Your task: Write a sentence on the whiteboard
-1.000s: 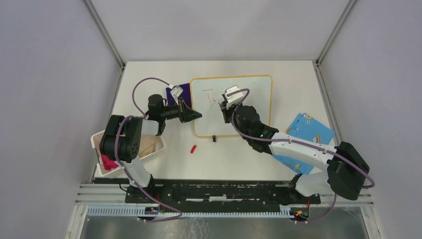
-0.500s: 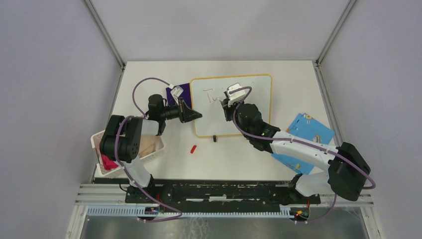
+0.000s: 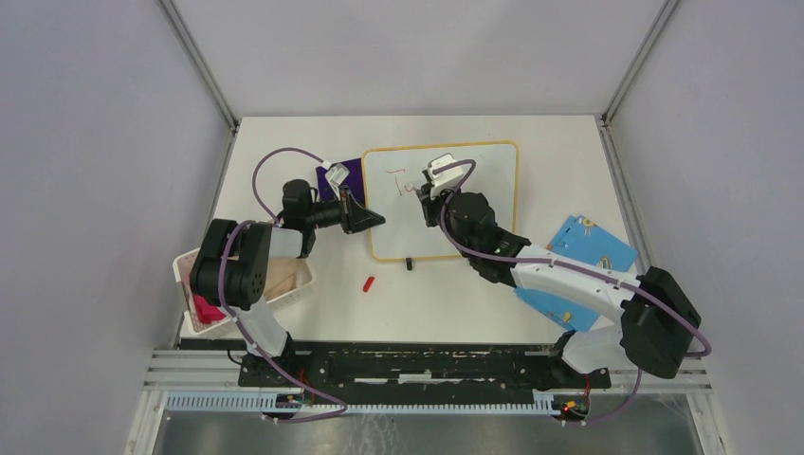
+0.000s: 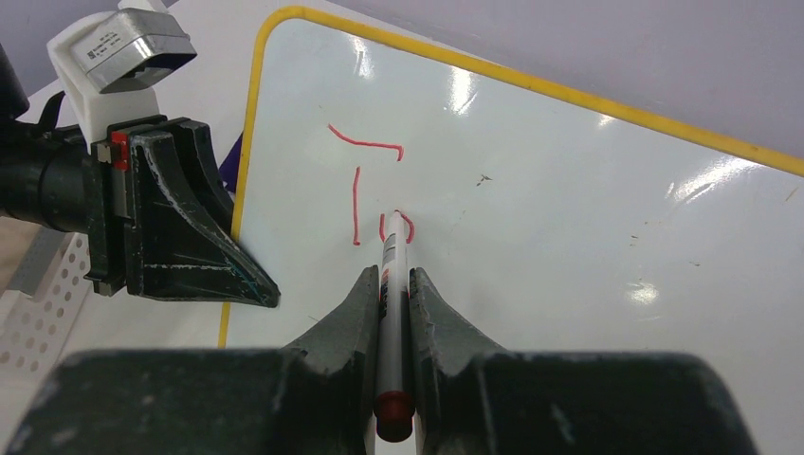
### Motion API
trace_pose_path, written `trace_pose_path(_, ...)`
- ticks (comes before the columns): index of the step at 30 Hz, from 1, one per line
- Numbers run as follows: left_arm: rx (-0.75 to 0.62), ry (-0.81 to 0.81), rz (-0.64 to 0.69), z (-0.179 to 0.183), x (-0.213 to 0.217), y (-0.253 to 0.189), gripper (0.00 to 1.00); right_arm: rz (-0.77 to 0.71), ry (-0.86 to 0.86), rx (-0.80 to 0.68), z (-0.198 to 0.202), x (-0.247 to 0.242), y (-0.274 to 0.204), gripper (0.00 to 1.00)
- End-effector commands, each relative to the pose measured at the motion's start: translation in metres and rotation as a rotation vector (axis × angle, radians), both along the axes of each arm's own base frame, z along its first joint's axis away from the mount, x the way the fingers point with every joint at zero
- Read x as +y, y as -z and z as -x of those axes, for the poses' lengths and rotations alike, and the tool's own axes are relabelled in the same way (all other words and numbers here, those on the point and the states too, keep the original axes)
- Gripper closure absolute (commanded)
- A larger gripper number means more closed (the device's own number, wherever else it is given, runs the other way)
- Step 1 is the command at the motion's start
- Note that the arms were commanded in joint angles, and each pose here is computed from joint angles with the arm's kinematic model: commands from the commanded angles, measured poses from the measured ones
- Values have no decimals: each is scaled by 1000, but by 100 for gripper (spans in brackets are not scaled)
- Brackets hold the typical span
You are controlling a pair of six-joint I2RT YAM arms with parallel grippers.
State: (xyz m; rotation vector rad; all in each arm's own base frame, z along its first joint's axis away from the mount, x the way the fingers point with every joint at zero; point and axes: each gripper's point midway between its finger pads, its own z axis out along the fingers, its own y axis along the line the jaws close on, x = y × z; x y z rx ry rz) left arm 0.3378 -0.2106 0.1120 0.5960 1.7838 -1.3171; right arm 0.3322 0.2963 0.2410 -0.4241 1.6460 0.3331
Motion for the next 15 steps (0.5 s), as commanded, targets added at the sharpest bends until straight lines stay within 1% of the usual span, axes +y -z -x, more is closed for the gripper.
trace_pose_path(1,-57,-46,-52,-10,5,6,98,-39,-17,-30,-6,9,-20,100)
trace_pose_path(11,-55,-43,-56,-10,5,6,98,-30,-27,-8,-3,9,-9,100)
trace_pose_path(15,-52,-44,-56,-10,5,7,98,-41,-27,-11,1,6,-12,100)
